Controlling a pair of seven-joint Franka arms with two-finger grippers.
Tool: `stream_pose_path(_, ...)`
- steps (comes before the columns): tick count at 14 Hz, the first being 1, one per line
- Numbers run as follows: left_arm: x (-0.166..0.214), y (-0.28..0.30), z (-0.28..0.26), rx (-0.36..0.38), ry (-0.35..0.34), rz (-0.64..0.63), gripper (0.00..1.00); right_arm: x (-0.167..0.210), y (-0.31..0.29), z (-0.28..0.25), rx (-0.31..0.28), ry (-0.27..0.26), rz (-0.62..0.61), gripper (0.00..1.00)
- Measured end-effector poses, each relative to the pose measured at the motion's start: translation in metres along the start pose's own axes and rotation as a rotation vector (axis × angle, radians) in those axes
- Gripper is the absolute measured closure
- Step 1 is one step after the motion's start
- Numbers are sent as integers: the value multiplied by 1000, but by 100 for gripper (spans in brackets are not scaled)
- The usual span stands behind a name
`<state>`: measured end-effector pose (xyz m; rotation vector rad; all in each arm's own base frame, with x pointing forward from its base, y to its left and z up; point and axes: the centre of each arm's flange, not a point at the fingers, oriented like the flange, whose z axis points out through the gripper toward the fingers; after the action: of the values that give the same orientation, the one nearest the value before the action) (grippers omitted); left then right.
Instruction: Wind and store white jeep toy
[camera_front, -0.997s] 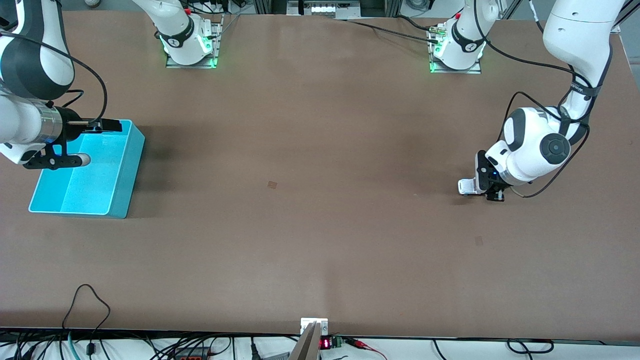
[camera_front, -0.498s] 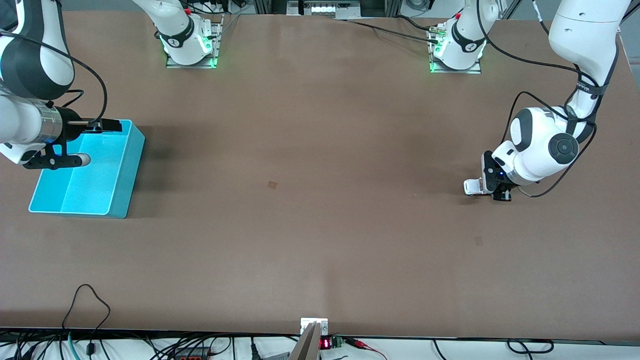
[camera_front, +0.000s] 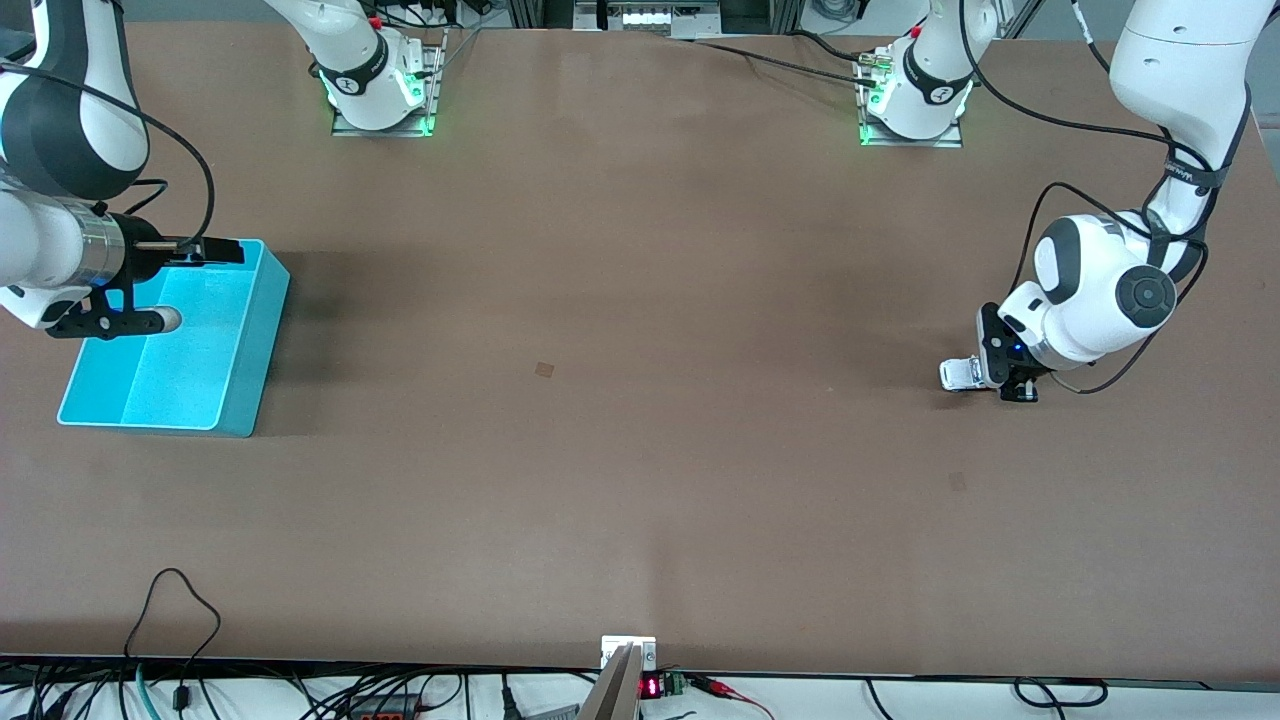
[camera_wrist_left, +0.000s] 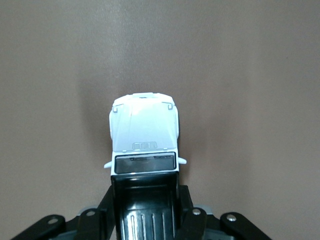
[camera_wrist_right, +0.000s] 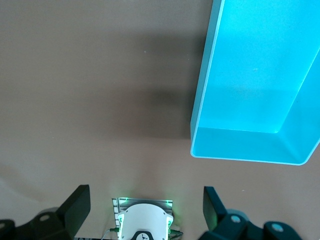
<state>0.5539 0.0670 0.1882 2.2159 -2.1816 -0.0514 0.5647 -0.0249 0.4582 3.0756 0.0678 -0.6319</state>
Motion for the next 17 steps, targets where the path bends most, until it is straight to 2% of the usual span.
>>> stream_pose_path(17, -55, 2, 0, 6, 3, -4, 48, 0, 2, 1, 1, -2, 2, 0)
